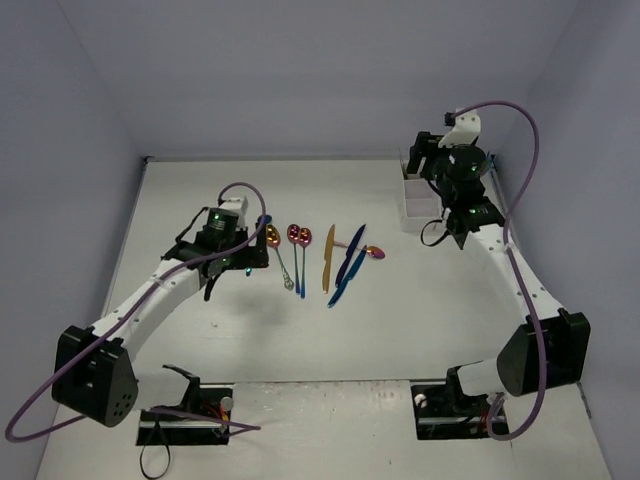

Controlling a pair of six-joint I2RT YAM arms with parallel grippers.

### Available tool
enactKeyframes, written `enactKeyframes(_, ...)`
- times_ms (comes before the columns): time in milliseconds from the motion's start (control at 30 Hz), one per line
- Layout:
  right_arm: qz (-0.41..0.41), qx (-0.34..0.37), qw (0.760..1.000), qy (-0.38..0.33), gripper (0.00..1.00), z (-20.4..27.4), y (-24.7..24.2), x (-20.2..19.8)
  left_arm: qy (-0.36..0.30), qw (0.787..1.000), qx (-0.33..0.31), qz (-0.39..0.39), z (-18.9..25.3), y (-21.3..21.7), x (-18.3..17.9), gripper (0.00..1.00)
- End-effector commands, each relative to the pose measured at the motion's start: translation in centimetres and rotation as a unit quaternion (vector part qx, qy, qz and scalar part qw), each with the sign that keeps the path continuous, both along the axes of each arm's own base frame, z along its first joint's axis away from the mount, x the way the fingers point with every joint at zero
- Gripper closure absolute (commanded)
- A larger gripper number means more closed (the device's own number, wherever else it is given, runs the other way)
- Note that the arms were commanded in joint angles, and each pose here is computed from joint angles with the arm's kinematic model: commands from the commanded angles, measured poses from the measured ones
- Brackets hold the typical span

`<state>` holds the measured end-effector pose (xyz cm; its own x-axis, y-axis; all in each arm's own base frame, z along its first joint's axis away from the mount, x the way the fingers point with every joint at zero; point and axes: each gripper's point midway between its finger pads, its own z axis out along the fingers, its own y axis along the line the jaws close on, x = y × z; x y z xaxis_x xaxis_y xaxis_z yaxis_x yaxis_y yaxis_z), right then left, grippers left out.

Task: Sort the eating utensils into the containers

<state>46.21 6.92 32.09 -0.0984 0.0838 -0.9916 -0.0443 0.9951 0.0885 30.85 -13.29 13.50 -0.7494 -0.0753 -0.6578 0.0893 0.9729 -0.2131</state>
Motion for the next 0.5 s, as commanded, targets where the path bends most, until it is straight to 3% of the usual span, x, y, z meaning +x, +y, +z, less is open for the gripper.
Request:
enactKeyframes(0, -0.015, 0.058, 0.997, 0.038, 0.29, -1.8, -0.5, -4.3, -0.025, 1.000, -0.012, -0.007, 3.8, -5.0, 2.0, 0.03)
enactKeyframes(300, -0.001, 0.107, 0.991, 0.085, 0.00, -4.0, -0.7, -12.4, 0.050, 0.998, 0.006, -0.023, -0.8, -12.4, 3.5, 0.17)
enactKeyframes(467, -0.003, 0.116, 0.990, 0.082, 0.00, -3.8, -1.3, -15.5, 0.068, 0.997, 0.011, -0.034, -2.3, -15.7, 4.2, 0.27)
